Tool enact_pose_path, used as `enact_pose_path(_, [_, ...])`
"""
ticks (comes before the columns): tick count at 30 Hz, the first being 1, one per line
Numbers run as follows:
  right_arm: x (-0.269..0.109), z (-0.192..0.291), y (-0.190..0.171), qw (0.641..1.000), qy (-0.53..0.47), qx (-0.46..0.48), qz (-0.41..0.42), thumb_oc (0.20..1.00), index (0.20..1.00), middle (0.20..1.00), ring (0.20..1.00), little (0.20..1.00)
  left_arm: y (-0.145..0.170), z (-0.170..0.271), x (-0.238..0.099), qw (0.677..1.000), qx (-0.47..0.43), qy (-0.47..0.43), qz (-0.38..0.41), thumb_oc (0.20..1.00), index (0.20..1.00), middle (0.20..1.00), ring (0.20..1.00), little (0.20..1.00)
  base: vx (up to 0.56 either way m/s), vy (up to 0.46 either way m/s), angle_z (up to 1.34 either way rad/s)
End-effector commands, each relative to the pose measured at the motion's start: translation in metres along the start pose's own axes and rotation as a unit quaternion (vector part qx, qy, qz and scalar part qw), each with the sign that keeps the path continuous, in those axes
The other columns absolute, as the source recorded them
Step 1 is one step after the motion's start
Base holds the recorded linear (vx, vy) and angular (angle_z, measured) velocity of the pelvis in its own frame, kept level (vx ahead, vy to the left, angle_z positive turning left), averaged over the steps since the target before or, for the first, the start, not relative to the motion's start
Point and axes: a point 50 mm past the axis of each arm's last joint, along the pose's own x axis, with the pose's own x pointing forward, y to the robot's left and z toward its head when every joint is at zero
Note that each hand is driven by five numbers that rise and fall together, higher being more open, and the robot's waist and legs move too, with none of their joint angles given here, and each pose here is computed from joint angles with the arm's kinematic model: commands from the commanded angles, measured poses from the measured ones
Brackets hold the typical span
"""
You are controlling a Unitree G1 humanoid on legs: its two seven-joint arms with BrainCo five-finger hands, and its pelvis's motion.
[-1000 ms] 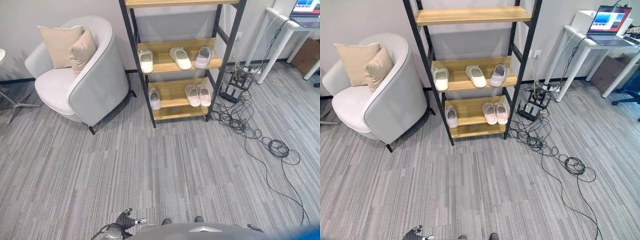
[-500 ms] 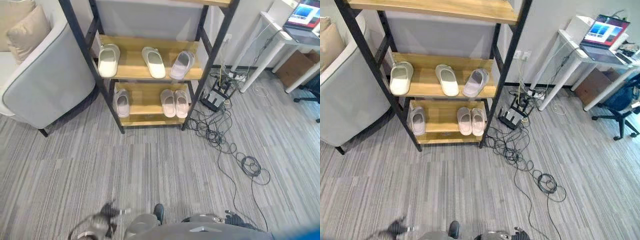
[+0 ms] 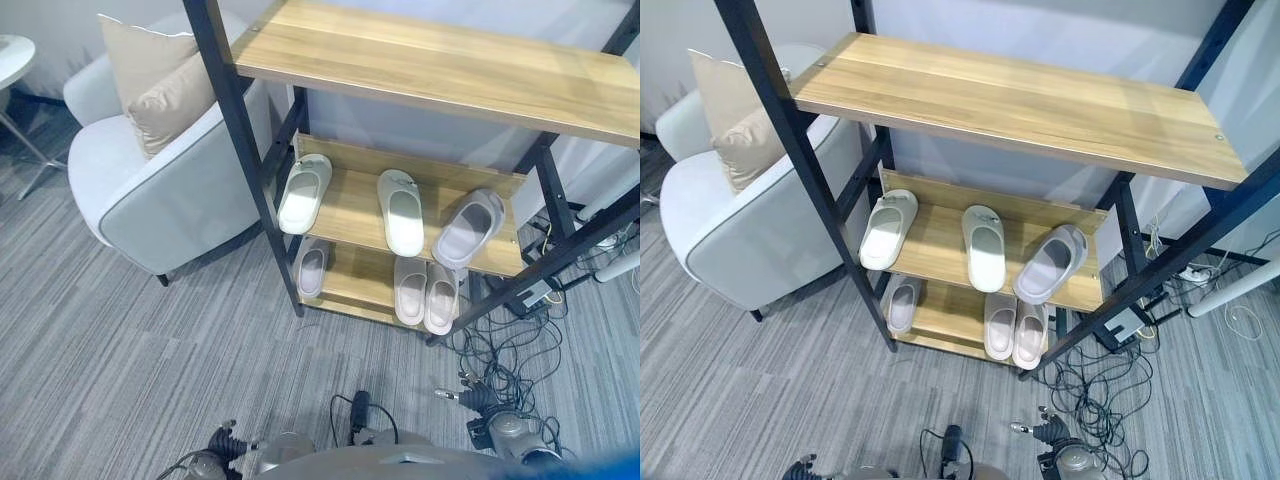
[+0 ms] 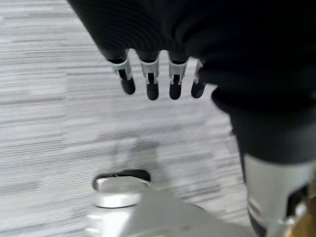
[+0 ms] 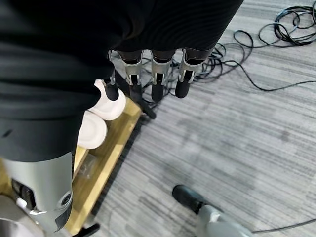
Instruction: Arrange the slippers neatly on the shoe rack.
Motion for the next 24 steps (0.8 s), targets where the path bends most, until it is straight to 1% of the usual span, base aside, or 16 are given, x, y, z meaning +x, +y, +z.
enact_pose_path(1, [0.001, 0.009, -0.012, 0.999, -0.023, 0.001, -0.025, 1.000, 1.000, 1.000, 1.000, 1.000, 0.008, 0.024, 0.005, 0.999, 0.006, -0.038, 0.021, 1.000, 1.000, 1.000, 1.000, 1.000, -0.06, -0.060, 1.19])
enact_pose_path(4, [0.002, 0.014, -0.014, 0.999, -0.032, -0.026, -0.032, 1.000, 1.000, 1.000, 1.000, 1.000, 0.005, 0.035, 0.007, 0.998, 0.017, -0.057, 0.024, 1.000, 1.000, 1.000, 1.000, 1.000, -0.03, 0.046, 0.56])
enact_pose_path(6, [0.002, 0.010, -0.011, 0.999, -0.022, -0.032, -0.030, 1.000, 1.000, 1.000, 1.000, 1.000, 0.004, 0.027, 0.006, 0.998, 0.023, -0.042, 0.028, 1.000, 1.000, 1.000, 1.000, 1.000, 0.04, 0.112, 0.11])
enact_pose_path(8, [0.001, 0.002, -0.011, 0.999, -0.008, -0.022, -0.035, 1.000, 1.000, 1.000, 1.000, 1.000, 0.002, 0.009, 0.002, 0.999, 0.017, -0.011, 0.027, 1.000, 1.000, 1.000, 1.000, 1.000, 0.11, 0.166, -0.34])
enact_pose_path(10, [-0.001, -0.004, -0.009, 0.999, 0.002, -0.016, -0.034, 1.000, 1.000, 1.000, 1.000, 1.000, 0.003, -0.001, 0.000, 0.999, 0.014, 0.003, 0.031, 1.000, 1.000, 1.000, 1.000, 1.000, 0.12, 0.111, -1.04])
enact_pose_path(12, [-0.003, -0.014, -0.005, 0.999, 0.016, -0.021, -0.027, 1.000, 1.000, 1.000, 1.000, 1.000, 0.011, -0.002, 0.000, 0.999, 0.004, 0.000, 0.047, 1.000, 1.000, 1.000, 1.000, 1.000, 0.12, 0.071, -0.95])
enact_pose_path(17, [-0.004, -0.016, -0.008, 0.999, 0.019, -0.014, -0.034, 1.000, 1.000, 1.000, 1.000, 1.000, 0.011, -0.002, 0.000, 0.999, 0.013, -0.003, 0.048, 1.000, 1.000, 1.000, 1.000, 1.000, 0.05, 0.022, -0.07])
enact_pose_path(21, [-0.003, -0.006, -0.019, 0.998, -0.008, -0.002, -0.061, 1.000, 1.000, 1.000, 1.000, 1.000, 0.002, -0.004, -0.002, 0.999, 0.021, -0.003, 0.040, 1.000, 1.000, 1.000, 1.000, 1.000, 0.08, -0.019, -0.17])
enact_pose_path(24, [-0.001, 0.008, -0.013, 0.998, -0.035, -0.005, -0.052, 1.000, 1.000, 1.000, 1.000, 1.000, -0.009, -0.011, -0.005, 0.999, 0.029, 0.011, 0.022, 1.000, 1.000, 1.000, 1.000, 1.000, 0.05, -0.037, -0.05])
